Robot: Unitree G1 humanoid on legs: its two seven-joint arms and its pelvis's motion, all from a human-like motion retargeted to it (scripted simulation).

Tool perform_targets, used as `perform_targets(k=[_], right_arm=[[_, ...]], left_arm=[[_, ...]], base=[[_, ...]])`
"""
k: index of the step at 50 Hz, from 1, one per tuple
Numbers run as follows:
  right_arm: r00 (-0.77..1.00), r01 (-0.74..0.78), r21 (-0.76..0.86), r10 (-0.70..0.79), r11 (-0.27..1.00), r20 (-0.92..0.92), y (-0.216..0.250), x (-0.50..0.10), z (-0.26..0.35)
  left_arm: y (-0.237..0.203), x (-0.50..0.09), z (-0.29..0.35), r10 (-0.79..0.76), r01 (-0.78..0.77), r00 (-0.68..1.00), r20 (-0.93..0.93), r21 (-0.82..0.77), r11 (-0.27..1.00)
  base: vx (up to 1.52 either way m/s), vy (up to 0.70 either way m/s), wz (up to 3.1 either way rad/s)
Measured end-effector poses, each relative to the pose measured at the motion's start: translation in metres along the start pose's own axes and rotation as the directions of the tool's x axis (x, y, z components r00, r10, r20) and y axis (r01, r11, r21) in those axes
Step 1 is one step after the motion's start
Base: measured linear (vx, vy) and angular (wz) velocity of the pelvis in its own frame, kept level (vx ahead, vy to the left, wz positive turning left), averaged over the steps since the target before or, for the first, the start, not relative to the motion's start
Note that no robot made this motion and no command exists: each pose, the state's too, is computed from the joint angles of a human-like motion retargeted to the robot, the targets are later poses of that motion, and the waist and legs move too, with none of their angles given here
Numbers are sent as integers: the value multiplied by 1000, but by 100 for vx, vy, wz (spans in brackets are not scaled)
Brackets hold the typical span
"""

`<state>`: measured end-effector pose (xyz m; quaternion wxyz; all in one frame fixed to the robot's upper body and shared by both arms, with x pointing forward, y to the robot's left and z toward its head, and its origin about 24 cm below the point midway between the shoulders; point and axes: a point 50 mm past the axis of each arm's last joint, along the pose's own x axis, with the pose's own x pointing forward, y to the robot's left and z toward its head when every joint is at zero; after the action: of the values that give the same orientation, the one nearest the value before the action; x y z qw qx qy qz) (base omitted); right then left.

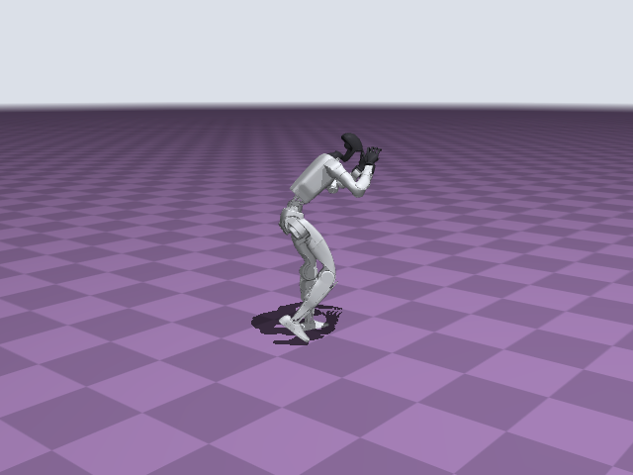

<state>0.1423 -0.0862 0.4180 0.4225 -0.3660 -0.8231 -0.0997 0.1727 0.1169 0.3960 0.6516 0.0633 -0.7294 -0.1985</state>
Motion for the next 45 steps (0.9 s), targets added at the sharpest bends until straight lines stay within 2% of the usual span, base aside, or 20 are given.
perform_targets(k=[3, 5, 9, 11, 14, 18, 23, 30, 34, 37, 45], right_arm=[[1000, -4, -120, 2, 993, -12, -9, -9, -10], [999, 19, -176, -26, 984, -38, -23, -30, -12], [985, -129, -269, 92, 954, -144, -39, -58, -24], [957, -260, -286, 206, 922, -203, -48, -66, -32], [867, -473, -249, 396, 845, -302, -62, -71, -43], [722, -670, -174, 579, 722, -378, -66, -78, -53], [573, -793, -105, 675, 600, -465, -64, -100, -60], [429, -839, 101, 763, 535, -484, -58, -129, -59], [357, -854, 161, 781, 495, -512, -62, -142, -60], [329, -873, 139, 773, 468, -542, -70, -145, -63], [202, -869, 280, 808, 409, -553, -73, -162, -60]], left_arm=[[12, -8, -1, -23, 21, 1000, 2, 341, 940], [30, -29, 0, 18, 17, 998, -53, 582, 813], [55, -55, 3, -51, 229, 968, -246, 778, 585], [70, -63, 3, -83, 363, 926, -368, 813, 454], [87, -74, 5, -114, 585, 807, -580, 756, 295], [110, -92, 11, -56, 729, 677, -734, 659, 187], [118, -112, 23, 16, 780, 588, -809, 573, 252], [123, -129, 33, 69, 753, 517, -853, 492, 438], [126, -131, 33, 65, 756, 481, -874, 451, 474], [129, -122, 32, 56, 750, 504, -862, 468, 468], [129, -120, 19, -16, 789, 419, -908, 356, 501]], base=[[64, 20, 41], [71, 14, 71], [70, -25, 24], [62, -37, -75], [80, 36, -68], [61, 16, -77], [41, -4, -83], [31, 12, -26], [22, 10, 21], [17, 11, 39], [19, 10, 23]])
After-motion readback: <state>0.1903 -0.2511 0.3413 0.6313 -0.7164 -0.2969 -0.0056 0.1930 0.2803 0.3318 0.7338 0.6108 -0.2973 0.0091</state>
